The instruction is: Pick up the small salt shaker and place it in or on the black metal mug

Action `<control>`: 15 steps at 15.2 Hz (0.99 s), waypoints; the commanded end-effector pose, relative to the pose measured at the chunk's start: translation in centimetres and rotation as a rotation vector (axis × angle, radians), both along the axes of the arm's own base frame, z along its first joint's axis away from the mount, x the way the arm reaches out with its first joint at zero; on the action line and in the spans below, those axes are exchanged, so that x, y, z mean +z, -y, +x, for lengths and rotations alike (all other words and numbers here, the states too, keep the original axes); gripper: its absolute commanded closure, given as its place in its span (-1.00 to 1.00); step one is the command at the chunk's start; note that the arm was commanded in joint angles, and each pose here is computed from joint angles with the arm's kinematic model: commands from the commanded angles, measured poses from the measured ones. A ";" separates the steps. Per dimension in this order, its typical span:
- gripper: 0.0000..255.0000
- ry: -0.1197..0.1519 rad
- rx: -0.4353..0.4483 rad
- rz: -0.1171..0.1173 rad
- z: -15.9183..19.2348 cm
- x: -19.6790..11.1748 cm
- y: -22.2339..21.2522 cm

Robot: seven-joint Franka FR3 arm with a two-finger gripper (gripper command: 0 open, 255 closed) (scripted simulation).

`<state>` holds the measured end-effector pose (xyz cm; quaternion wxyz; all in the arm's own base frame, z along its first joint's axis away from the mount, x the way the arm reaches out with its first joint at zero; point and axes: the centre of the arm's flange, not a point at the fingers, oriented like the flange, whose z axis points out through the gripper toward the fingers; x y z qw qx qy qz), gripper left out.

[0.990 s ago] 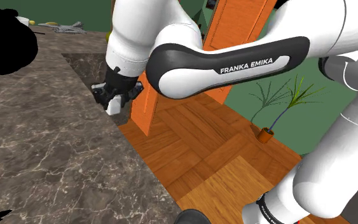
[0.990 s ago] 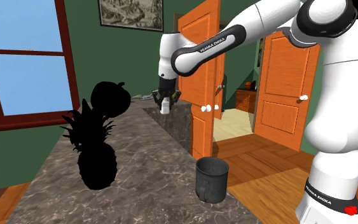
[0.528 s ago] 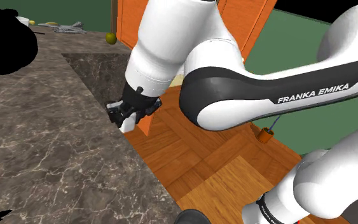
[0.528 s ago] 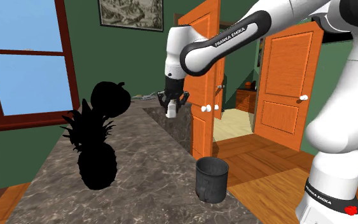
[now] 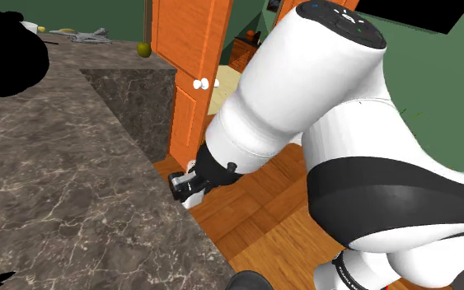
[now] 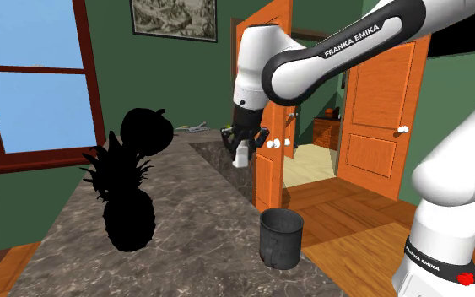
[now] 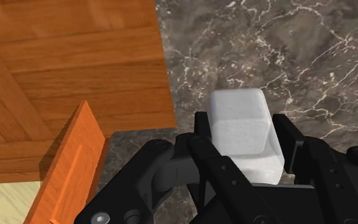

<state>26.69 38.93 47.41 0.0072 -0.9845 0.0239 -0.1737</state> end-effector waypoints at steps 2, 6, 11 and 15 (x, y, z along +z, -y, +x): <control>1.00 0.000 -0.001 0.001 -3.7 0.1 0.1; 1.00 0.000 -0.001 0.001 -9.0 0.0 0.5; 1.00 0.000 -0.001 0.001 -15.6 -0.2 0.9; 1.00 0.000 -0.001 0.001 -21.5 -0.3 1.3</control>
